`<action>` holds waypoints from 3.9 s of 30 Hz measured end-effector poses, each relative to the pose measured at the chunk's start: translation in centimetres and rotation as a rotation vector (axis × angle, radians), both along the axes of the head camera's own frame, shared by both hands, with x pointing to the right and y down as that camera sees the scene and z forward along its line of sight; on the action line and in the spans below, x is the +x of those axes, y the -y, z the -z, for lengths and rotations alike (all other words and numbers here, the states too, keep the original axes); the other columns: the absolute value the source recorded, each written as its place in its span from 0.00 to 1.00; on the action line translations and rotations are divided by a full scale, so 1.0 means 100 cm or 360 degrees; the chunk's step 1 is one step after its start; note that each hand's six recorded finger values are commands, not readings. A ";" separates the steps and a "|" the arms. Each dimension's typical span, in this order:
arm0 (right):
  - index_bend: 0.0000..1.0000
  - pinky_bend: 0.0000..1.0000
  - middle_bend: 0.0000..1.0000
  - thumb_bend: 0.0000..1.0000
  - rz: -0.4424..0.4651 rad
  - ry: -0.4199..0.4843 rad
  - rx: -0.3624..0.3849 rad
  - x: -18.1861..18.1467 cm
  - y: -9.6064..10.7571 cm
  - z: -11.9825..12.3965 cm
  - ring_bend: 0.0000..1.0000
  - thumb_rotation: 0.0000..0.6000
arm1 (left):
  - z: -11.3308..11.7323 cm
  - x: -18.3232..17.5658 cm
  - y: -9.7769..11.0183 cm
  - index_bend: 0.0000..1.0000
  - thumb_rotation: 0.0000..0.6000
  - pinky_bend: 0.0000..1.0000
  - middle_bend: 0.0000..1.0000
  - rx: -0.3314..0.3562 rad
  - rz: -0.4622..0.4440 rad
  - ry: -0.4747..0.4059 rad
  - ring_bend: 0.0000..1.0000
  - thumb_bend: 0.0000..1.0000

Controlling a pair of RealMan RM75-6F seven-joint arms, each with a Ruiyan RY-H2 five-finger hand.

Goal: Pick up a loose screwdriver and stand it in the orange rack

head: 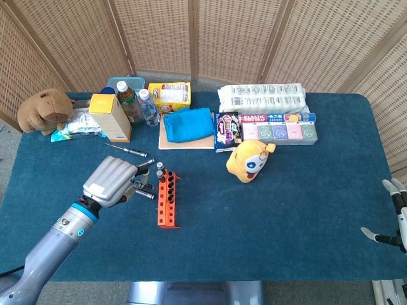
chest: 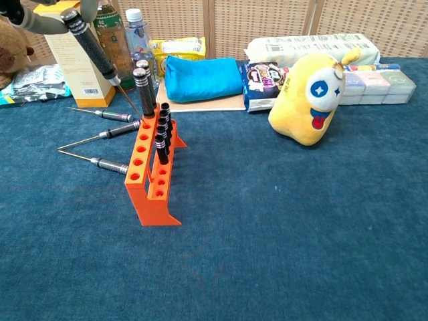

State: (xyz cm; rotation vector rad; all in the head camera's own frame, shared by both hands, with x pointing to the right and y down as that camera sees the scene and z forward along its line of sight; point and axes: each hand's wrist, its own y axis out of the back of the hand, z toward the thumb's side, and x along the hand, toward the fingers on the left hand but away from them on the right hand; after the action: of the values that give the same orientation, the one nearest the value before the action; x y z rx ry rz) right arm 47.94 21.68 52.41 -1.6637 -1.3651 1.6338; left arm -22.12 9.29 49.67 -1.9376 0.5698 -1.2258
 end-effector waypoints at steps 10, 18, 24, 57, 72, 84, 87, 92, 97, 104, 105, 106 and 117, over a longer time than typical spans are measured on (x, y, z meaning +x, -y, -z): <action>0.00 0.00 0.00 0.00 -0.0005 -0.0001 0.0000 0.001 0.000 0.000 0.00 1.00 | -0.004 0.002 -0.001 0.55 1.00 1.00 1.00 -0.0015 0.0003 0.0016 1.00 0.38; 0.00 0.00 0.00 0.00 -0.0010 -0.0002 -0.0002 0.002 0.001 0.000 0.00 1.00 | -0.009 0.003 0.002 0.55 1.00 1.00 1.00 -0.0009 0.0015 0.0027 1.00 0.38; 0.00 0.00 0.00 0.00 -0.0010 0.0000 0.0001 0.002 0.001 0.000 0.00 1.00 | -0.013 0.005 0.002 0.55 1.00 1.00 1.00 -0.0018 0.0008 0.0038 1.00 0.38; 0.00 0.00 0.00 0.00 -0.0020 0.0009 0.0013 0.004 0.001 0.003 0.00 1.00 | -0.045 0.035 0.004 0.55 1.00 1.00 1.00 0.0029 -0.0063 0.0173 1.00 0.38; 0.00 0.00 0.00 0.00 -0.0031 0.0009 0.0008 0.006 0.002 0.002 0.00 1.00 | -0.052 0.045 0.007 0.53 1.00 1.00 1.00 0.0071 -0.0076 0.0226 1.00 0.38; 0.00 0.00 0.00 0.00 -0.0032 0.0009 0.0008 0.006 0.002 0.002 0.00 1.00 | -0.051 0.043 0.005 0.40 1.00 1.00 1.00 0.0046 -0.0085 0.0277 1.00 0.38; 0.00 0.00 0.00 0.00 -0.0031 0.0009 0.0008 0.006 0.002 0.002 0.00 1.00 | -0.049 0.042 0.006 0.40 1.00 1.00 1.00 0.0051 -0.0079 0.0279 1.00 0.38; 0.00 0.00 0.00 0.00 -0.0032 0.0011 0.0011 0.006 0.002 0.002 0.00 1.00 | -0.042 0.041 0.008 0.40 1.00 1.00 1.00 0.0090 -0.0067 0.0239 1.00 0.38; 0.00 0.00 0.00 0.00 -0.0027 0.0012 0.0007 0.005 0.002 0.002 0.00 1.00 | -0.033 0.046 0.014 0.39 1.00 1.00 1.00 0.0191 -0.0070 0.0154 1.00 0.37; 0.00 0.00 0.00 0.00 -0.0030 0.0013 0.0006 0.005 0.001 0.002 0.00 1.00 | -0.041 0.064 0.014 0.39 1.00 1.00 1.00 0.0239 -0.0162 0.0047 1.00 0.35; 0.00 0.00 0.00 0.00 -0.0032 0.0014 0.0007 0.006 0.001 0.002 0.00 1.00 | -0.043 0.066 0.012 0.39 1.00 1.00 1.00 0.0217 -0.0184 0.0053 1.00 0.35; 0.00 0.00 0.00 0.00 -0.0034 0.0015 0.0008 0.006 0.002 0.002 0.00 1.00 | -0.046 0.069 0.010 0.39 1.00 1.00 1.00 0.0189 -0.0210 0.0069 1.00 0.36; 0.00 0.00 0.00 0.00 -0.0039 0.0023 0.0013 0.007 0.002 0.003 0.00 1.00 | -0.062 0.079 -0.001 0.39 1.00 1.00 1.00 0.0068 -0.0347 0.0257 1.00 0.38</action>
State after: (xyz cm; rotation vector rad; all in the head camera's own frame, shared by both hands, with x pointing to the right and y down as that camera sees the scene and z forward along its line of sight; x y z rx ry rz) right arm 48.67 21.48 52.07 -1.6638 -1.4023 1.6307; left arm -14.19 9.37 55.84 -1.7927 0.2907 -1.2056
